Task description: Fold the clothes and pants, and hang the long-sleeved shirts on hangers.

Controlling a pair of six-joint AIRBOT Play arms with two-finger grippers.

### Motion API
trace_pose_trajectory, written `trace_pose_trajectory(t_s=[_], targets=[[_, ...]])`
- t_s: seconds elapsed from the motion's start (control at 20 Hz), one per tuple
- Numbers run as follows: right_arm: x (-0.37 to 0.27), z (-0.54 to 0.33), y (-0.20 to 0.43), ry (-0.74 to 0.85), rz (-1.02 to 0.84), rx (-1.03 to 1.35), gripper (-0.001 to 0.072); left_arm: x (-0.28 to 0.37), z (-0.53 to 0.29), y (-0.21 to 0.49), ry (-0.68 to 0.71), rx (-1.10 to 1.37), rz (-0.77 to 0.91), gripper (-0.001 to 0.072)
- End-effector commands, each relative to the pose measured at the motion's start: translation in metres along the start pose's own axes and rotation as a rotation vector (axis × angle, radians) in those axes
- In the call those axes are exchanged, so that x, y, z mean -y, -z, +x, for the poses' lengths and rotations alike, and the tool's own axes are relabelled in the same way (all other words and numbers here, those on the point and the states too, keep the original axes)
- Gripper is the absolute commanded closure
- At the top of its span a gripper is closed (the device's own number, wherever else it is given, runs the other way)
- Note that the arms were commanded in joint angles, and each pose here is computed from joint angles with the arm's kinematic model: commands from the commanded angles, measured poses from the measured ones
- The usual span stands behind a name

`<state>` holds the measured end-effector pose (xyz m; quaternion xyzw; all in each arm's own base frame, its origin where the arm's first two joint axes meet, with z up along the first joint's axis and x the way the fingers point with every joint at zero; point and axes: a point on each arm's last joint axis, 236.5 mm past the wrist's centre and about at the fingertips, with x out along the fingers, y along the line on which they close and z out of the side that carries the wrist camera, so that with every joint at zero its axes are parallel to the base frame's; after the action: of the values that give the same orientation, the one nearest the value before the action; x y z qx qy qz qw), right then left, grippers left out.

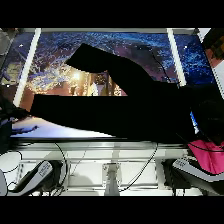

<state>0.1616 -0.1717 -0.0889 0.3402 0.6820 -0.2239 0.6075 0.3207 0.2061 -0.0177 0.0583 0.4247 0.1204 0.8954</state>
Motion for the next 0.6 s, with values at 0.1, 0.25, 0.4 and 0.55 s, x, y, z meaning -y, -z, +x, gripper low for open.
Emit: trace_pose_trajectory(t_s=[0.1,0.25,0.4,0.55], targets=[[0.003,-0.004,-0.034,0.008,0.083,0.145,0.0250,-0.024,0.000,-0.032,-0.088,0.151,-0.149,0.0009],[-0.006,-0.021,-0.051,-0.030,0.091,0.197,0.0260,-0.029,-0.004,-0.047,-0.095,0.223,-0.273,0.0010],[-0.050,-0.063,-0.085,-0.223,0.130,0.314,0.0261,0.003,-0.006,-0.078,0.042,0.293,-0.455,0.0338],[-0.117,-0.117,-0.109,-0.527,0.111,0.412,0.0259,0.101,0.004,-0.112,0.319,0.228,-0.328,0.0362]])
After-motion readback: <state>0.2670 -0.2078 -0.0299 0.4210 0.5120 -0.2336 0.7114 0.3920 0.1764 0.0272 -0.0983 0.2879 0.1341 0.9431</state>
